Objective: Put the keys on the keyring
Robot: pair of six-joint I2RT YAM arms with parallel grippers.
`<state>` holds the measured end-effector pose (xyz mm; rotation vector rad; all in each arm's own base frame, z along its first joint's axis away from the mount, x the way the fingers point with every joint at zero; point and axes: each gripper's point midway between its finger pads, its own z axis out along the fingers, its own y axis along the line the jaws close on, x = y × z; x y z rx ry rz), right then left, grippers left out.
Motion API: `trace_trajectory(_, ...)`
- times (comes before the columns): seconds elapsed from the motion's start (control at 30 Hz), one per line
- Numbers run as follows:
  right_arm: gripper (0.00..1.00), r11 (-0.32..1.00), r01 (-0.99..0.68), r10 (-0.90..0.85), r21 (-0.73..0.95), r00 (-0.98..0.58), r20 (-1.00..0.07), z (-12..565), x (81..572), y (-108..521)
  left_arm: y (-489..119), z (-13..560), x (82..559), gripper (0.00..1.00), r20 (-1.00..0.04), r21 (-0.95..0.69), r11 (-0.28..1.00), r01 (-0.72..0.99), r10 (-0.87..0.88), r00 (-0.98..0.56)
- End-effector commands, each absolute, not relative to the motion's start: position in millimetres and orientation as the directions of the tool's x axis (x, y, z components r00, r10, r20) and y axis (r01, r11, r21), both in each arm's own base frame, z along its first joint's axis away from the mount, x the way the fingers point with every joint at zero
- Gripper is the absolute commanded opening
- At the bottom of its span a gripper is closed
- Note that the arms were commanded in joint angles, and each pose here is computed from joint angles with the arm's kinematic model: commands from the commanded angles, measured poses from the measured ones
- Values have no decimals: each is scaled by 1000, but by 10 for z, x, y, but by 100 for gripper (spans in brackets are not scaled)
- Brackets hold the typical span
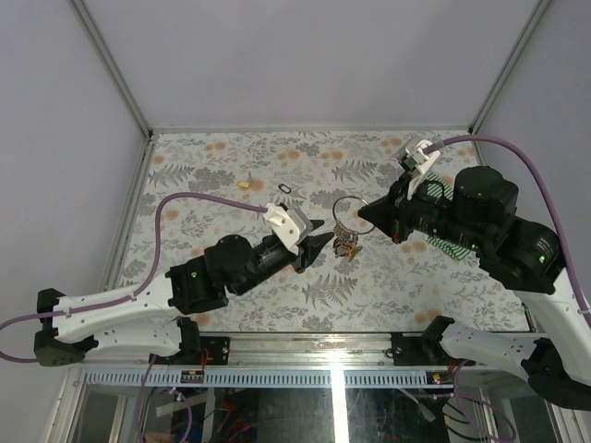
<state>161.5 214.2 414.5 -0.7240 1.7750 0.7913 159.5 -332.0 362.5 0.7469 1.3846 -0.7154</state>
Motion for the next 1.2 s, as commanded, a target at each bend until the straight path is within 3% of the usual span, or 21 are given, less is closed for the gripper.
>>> trace_trajectory(0.0, 0, 588, -791, -32, 169, -232, -972, 4436, 1611, 2149, -3350, 3785, 1594, 32, -994, 13, 592, 806, -76, 72)
trace_trajectory(0.13, 0, 588, -790, -32, 170, -233, -972, 4434, 1606, 2145, -3345, 3807, 1612, 26, -994, 17, 600, 800, -79, 80)
trace_trajectory(0.57, 0, 579, -797, -31, 173, -234, -972, 4433, 1595, 2162, -3433, 3809, 1646, 25, -993, 28, 603, 797, -75, 91)
trace_trajectory(0.9, 0, 579, -796, -30, 178, -239, -971, 4429, 1584, 2156, -3456, 3802, 1688, 16, -993, 36, 619, 784, -68, 99)
trace_trajectory(1.17, 0, 579, -796, -31, 176, -237, -971, 4426, 1586, 2156, -3411, 3832, 1706, 15, -992, 39, 632, 774, -70, 108)
